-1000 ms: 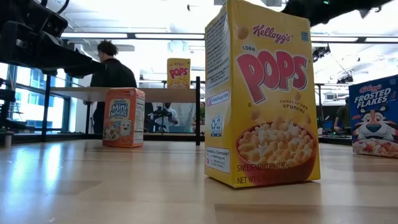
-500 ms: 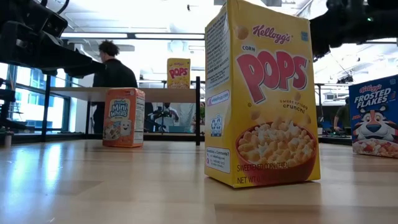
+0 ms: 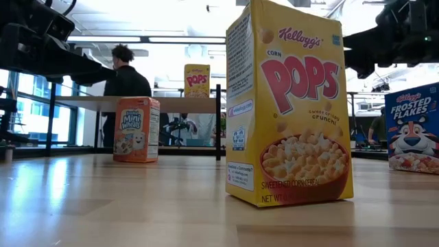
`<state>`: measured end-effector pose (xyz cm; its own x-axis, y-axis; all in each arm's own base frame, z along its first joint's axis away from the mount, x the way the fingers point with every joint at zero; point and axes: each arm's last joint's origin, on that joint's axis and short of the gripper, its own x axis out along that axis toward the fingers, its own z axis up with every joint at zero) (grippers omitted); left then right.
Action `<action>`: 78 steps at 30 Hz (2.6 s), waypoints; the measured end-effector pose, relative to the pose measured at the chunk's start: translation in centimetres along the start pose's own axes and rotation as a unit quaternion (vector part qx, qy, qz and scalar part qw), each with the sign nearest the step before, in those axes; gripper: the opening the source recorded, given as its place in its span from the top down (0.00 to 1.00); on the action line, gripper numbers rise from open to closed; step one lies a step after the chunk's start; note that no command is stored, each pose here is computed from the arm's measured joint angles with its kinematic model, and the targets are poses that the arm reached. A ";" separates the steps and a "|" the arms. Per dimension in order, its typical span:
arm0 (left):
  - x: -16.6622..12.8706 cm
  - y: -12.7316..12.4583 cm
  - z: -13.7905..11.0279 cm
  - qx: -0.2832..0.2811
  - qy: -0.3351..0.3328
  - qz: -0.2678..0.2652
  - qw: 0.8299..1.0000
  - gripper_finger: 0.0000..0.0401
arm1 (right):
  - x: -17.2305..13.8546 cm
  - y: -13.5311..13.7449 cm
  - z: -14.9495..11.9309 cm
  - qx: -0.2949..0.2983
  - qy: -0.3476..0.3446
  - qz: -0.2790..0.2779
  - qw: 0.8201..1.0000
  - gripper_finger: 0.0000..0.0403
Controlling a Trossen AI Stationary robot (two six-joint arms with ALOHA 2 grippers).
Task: Stack cereal on shelf
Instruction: Put the left orange cereal box on the shelf
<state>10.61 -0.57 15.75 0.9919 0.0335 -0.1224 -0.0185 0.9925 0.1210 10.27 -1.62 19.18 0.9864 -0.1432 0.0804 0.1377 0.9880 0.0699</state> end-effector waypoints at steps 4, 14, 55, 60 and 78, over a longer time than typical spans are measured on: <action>0.0 0.0 0.0 0.000 0.000 0.000 1.000 0.37 | -0.1 0.0 -0.4 0.004 -0.002 0.000 1.000 0.41; 0.0 0.0 0.0 0.000 0.000 0.000 1.000 0.37 | -0.2 -0.2 -1.1 0.014 0.024 -0.021 0.999 0.41; 0.0 0.0 0.0 0.000 0.000 0.000 1.000 0.37 | -1.1 -0.4 -1.9 0.028 0.057 -0.049 0.997 0.41; 0.0 0.0 0.0 0.000 0.000 0.000 1.000 0.37 | -1.1 -0.4 -1.9 0.028 0.057 -0.049 0.997 0.41; 0.0 0.0 0.0 0.003 -0.003 0.000 1.000 0.37 | -1.1 -0.4 -1.9 0.028 0.057 -0.050 0.997 0.41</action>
<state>10.62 -0.57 15.79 0.9925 0.0334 -0.1174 -0.0184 0.9918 0.1267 9.32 -1.72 17.15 0.9723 -0.2297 -0.0431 0.2334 0.9640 0.1275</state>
